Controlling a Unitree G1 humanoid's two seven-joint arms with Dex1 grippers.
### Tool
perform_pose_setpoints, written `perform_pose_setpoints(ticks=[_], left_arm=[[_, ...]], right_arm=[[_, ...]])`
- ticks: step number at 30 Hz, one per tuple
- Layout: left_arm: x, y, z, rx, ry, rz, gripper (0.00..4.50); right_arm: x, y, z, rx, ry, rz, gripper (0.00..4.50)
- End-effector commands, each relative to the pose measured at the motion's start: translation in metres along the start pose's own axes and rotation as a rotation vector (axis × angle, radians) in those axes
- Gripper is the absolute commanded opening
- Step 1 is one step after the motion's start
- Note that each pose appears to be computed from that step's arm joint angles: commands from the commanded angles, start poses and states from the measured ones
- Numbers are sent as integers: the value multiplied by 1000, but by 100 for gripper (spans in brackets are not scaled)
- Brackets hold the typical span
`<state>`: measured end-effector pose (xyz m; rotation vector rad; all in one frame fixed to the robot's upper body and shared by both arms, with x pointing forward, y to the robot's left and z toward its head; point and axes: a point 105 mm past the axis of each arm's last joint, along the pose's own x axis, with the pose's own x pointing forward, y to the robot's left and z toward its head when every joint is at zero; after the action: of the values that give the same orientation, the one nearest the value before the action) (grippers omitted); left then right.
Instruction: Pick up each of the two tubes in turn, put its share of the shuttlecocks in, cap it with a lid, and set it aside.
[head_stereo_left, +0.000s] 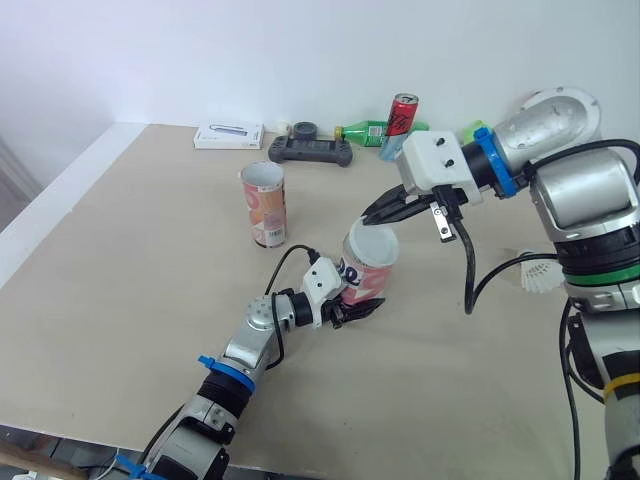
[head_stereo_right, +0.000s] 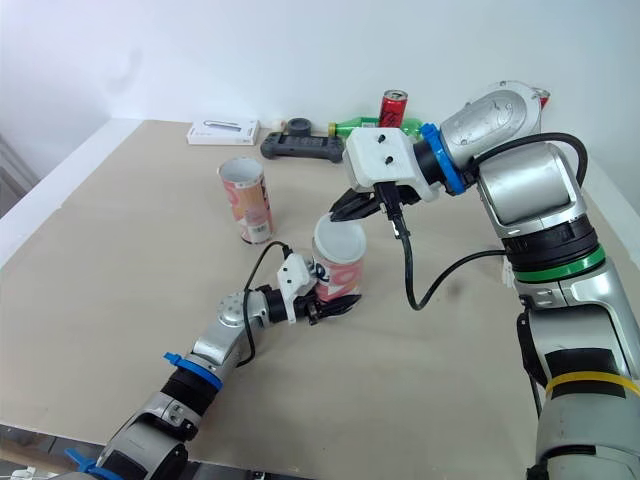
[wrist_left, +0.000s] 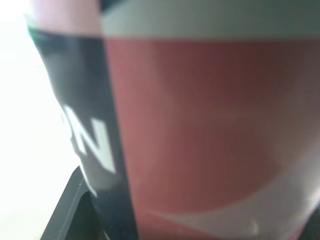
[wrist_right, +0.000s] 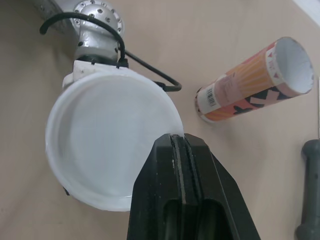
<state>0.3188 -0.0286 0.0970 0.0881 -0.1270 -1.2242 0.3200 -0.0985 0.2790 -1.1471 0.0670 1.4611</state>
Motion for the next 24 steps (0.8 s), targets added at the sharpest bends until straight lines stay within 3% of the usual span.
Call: perform_pose_setpoints(ticks=[1,9,18,19,20,24], left_arm=[[-5,-5,-24,-38,94,-3,250],[-5,-5,-24,-36,95,-4,250],[-5,-4,-24,-32,94,0,250],[-4,-4,-24,-32,94,0,250],[-4,-4,-24,-32,93,1,250],[-4,-4,-23,-33,93,2,250]], right_arm=[[-3,8,2,-59,35,47,6],[4,10,-14,-122,128,47,6],[5,11,-13,-140,135,48,6],[5,10,-13,-139,135,44,68],[5,10,-13,-138,135,41,88],[3,5,-10,-141,125,10,283]])
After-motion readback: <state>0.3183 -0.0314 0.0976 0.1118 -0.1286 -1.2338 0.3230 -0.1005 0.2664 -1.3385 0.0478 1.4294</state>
